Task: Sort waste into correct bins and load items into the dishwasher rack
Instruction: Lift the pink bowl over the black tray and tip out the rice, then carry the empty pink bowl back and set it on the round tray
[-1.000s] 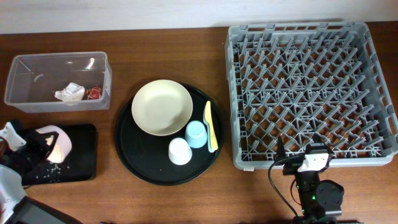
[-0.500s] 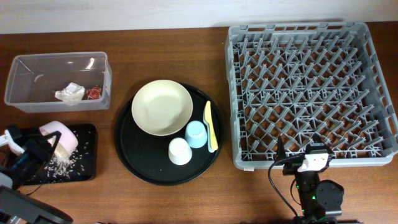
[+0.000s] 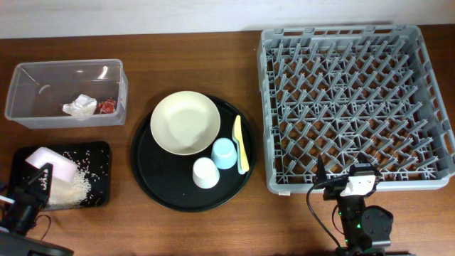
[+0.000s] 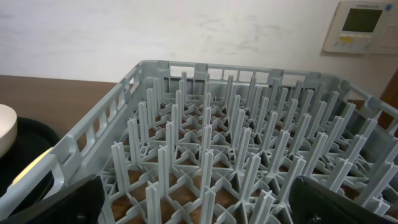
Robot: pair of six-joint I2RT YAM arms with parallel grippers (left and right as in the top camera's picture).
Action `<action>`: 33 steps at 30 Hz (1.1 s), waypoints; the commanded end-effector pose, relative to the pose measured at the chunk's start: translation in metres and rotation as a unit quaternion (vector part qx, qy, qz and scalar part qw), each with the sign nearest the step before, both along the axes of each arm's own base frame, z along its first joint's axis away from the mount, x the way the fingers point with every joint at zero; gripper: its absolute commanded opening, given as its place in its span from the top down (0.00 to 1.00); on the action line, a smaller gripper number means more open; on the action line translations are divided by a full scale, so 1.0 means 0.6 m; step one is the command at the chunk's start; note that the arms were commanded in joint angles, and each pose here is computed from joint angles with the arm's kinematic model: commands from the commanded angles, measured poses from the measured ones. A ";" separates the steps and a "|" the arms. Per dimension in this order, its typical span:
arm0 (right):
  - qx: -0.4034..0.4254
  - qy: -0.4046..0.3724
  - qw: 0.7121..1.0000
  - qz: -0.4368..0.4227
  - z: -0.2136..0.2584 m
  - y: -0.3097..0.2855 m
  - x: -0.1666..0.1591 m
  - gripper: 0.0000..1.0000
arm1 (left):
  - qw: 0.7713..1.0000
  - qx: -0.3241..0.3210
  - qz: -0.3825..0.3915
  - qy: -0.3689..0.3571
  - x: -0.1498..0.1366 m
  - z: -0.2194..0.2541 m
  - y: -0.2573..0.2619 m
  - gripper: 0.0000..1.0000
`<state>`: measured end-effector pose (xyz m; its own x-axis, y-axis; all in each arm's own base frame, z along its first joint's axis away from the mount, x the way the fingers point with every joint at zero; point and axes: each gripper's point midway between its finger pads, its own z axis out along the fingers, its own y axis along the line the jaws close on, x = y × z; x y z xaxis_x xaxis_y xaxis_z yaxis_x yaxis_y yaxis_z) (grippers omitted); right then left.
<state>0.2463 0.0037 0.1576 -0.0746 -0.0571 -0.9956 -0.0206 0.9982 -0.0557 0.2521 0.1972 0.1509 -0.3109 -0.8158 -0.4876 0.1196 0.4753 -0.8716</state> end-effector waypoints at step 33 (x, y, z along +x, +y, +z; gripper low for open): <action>0.001 0.002 1.000 0.001 -0.003 0.000 0.000 0.02 | 0.991 -0.049 -0.062 0.108 0.132 -0.034 -0.021 1.00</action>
<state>0.2463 0.0037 0.1576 -0.0746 -0.0575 -0.9956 -0.0206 0.9982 -0.0561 0.3103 0.1831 0.1187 -0.4779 -0.8215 -0.3111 0.0107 0.3486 -0.9372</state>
